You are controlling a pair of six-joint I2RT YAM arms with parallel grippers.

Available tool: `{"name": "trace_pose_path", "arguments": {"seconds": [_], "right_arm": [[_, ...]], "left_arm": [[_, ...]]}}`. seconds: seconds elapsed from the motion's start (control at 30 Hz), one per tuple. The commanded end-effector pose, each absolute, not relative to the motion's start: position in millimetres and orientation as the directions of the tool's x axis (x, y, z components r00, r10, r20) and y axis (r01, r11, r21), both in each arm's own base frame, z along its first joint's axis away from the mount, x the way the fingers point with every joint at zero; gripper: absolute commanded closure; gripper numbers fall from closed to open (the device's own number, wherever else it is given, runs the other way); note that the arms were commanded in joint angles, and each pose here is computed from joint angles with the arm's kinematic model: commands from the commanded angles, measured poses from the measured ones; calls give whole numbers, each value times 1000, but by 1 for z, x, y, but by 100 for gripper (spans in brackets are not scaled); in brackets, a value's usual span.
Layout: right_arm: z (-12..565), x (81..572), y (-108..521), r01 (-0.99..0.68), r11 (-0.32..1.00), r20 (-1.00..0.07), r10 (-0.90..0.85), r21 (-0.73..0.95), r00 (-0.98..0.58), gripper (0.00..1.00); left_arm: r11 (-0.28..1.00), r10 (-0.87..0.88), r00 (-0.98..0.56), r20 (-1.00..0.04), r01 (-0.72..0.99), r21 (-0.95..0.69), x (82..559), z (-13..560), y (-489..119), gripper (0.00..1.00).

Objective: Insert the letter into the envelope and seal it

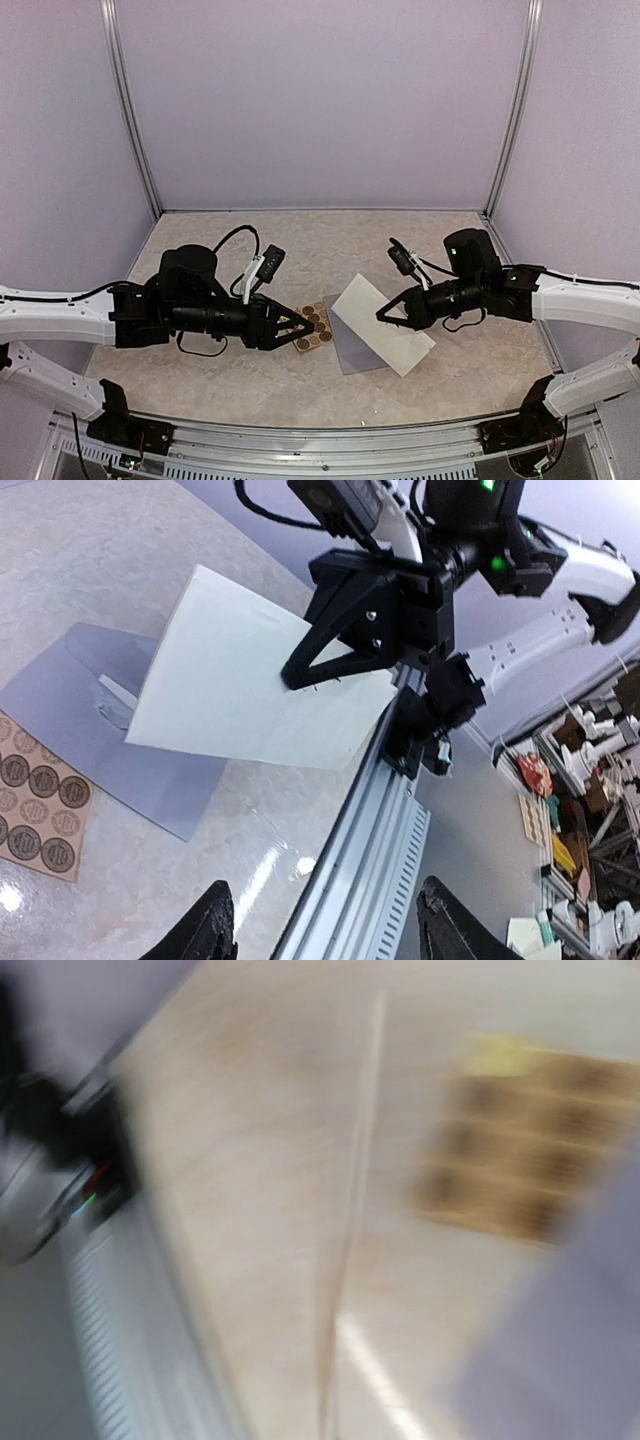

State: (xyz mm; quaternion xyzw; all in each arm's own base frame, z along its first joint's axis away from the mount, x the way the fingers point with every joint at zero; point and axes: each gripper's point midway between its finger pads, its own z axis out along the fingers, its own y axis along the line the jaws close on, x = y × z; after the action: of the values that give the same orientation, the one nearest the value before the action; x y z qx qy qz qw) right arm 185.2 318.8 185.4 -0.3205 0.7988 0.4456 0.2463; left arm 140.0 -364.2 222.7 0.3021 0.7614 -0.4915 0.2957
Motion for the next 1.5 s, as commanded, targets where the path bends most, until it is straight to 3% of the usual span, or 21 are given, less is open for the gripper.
{"name": "trace_pose_path", "arguments": {"seconds": [0.0, 0.23, 0.53, 0.97, 1.47], "right_arm": [[167, 236, 280, -513, 591, -620, -27, 622, -784, 100], [140, 273, 255, -316, 688, -568, 170, 653, -805, 100], [109, 295, 245, -192, 752, -527, 234, 630, -817, 100], [85, 316, 248, -147, 763, -504, 256, 629, -825, 100], [53, 323, 244, -106, 814, -487, 232, 572, -842, 100]], "left_arm": [[423, -89, -681, -727, 635, -647, 192, 232, -371, 42], [524, -130, -752, -647, 502, -689, 227, 191, -396, 43], [610, -57, -832, -552, 409, -679, 249, 115, -428, 47], [724, -28, -873, -486, 317, -612, 267, 46, -422, 51], [769, -2, -895, -447, 285, -573, 269, 12, -418, 53]]}}
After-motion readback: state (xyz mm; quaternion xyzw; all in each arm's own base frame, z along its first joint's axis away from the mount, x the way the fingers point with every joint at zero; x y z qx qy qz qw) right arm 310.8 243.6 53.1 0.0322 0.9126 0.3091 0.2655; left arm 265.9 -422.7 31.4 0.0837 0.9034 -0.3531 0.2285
